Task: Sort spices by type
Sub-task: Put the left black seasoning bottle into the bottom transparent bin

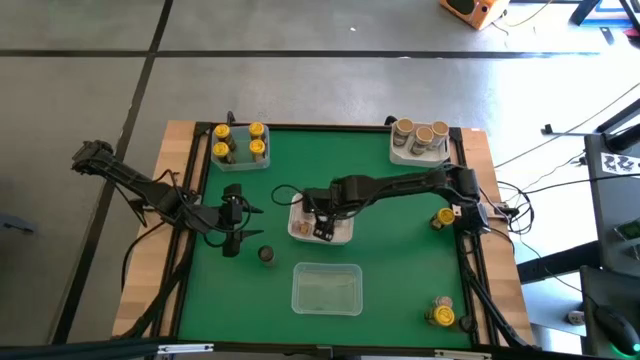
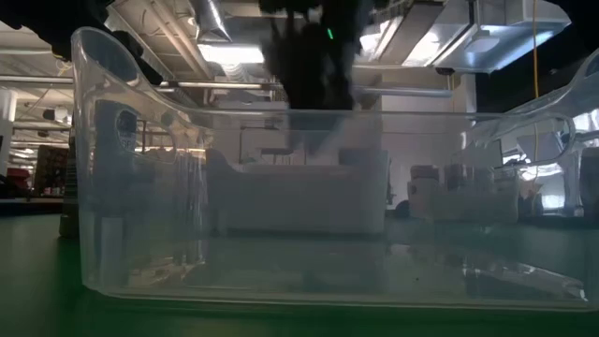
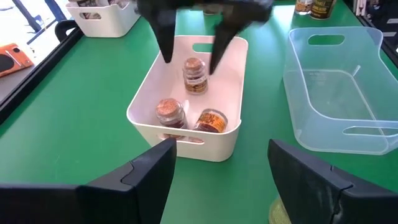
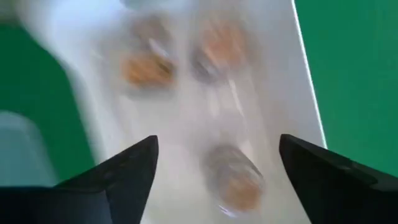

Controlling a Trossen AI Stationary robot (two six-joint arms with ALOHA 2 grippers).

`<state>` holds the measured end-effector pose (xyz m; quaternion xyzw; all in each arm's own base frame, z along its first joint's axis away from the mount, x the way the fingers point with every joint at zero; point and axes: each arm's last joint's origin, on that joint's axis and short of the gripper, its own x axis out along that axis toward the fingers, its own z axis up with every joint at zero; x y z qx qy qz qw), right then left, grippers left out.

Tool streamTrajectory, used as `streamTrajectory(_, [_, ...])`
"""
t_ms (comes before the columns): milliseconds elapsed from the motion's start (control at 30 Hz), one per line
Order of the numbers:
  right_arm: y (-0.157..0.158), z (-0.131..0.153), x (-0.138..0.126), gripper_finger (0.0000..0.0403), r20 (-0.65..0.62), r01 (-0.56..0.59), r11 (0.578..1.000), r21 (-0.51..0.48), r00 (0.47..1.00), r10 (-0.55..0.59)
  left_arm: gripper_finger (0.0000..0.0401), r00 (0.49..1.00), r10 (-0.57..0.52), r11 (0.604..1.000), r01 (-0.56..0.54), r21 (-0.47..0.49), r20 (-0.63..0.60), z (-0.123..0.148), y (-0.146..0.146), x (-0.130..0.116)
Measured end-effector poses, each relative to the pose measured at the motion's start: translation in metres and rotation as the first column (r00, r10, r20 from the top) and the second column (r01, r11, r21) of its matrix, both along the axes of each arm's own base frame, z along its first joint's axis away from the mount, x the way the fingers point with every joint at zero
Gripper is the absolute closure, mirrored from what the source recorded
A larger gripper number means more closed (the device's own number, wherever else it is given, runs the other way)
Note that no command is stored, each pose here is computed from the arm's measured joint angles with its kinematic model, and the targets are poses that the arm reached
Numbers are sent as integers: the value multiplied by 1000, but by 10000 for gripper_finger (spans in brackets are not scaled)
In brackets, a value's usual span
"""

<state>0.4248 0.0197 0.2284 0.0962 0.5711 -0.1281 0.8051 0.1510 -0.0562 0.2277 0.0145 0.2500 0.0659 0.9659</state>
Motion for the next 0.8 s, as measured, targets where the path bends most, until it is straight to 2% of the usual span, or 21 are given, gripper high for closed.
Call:
streamTrajectory(133, [24,26,15,54,187,-102,994,-26,977,105,150,1000,-5,1000,5,11,-23,-2,0,-2])
streamTrajectory(333, [65,37,37,50,452,-257,960,-113,847,280,150,999,-39,999,39,20,-25,-2,-4,-4])
streamTrajectory(533, [88,21,57,49,585,-261,960,-101,765,269,150,998,-50,999,50,-1,-24,0,-5,-10])
streamTrajectory(800, [98,-15,80,49,668,-243,965,-101,702,246,150,999,-16,999,14,-49,-47,0,0,-20])
